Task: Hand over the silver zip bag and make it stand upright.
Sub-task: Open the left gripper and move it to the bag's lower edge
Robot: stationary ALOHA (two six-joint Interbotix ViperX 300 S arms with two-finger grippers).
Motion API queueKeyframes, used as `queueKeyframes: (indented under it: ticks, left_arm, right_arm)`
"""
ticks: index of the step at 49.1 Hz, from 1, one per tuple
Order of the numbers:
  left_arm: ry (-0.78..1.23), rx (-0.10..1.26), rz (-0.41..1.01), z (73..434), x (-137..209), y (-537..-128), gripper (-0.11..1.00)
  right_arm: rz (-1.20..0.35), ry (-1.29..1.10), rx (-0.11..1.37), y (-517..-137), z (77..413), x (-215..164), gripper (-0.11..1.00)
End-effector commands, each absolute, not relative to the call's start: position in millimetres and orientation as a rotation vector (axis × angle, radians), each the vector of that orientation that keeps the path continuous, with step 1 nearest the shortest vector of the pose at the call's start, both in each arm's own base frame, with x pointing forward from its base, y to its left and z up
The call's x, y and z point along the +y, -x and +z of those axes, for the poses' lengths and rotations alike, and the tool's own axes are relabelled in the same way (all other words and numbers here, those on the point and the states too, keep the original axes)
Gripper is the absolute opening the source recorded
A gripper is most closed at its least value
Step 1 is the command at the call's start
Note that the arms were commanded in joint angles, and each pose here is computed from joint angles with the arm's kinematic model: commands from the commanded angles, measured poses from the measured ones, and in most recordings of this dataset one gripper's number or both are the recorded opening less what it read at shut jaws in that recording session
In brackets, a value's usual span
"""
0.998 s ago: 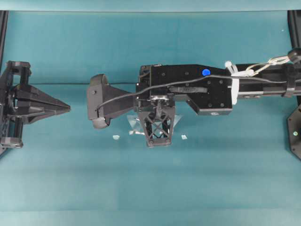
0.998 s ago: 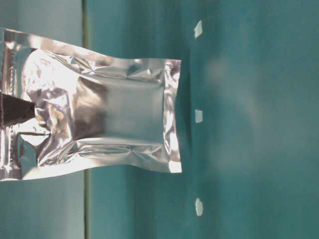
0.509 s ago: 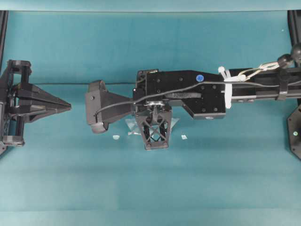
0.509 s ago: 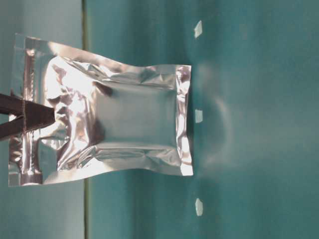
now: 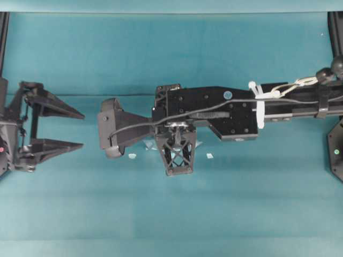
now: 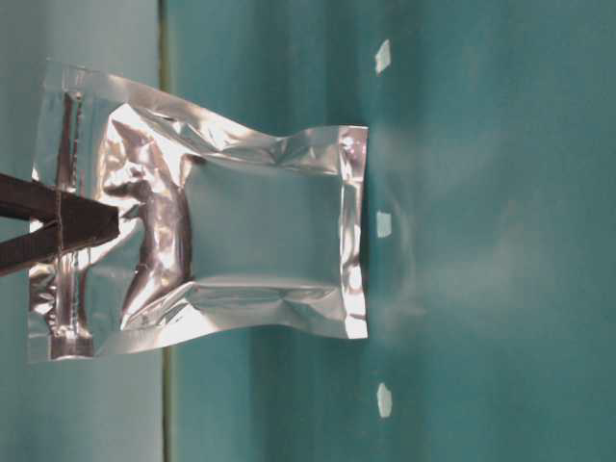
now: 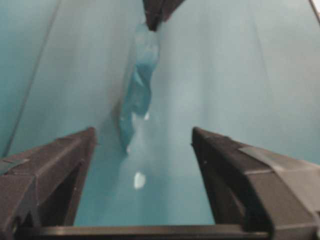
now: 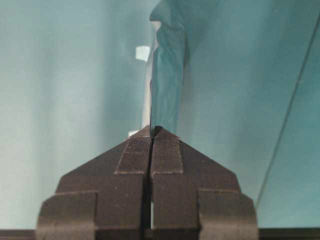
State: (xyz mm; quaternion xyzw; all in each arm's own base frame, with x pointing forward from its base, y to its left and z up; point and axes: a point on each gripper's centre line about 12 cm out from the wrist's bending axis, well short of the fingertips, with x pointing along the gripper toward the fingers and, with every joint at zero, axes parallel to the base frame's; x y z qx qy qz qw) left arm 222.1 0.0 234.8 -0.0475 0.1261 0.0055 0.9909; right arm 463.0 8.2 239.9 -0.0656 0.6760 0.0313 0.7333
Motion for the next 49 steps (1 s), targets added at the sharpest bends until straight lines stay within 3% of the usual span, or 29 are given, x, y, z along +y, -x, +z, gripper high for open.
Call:
queueKeyframes:
  ticks: [1,29,40,49]
  left_arm:
    - [0.092,0.227,0.0,234,-2,-230,0.81]
    - [0.139,0.262,-0.008,158,-5,-283,0.8]
    - [0.146,0.202,0.018,145,4,-307,0.8]
    - [0.148,0.249,0.024,121,5,-323,0.8]
  right_arm:
    - [0.073,0.154,1.465,-463,247,9,-0.05]
    - [0.07,0.15,1.458,-464,246,7,-0.05]
    - [0.069,0.151,1.459,-464,244,7,-0.05]
    - [0.066,0.148,1.456,-464,245,6,-0.05]
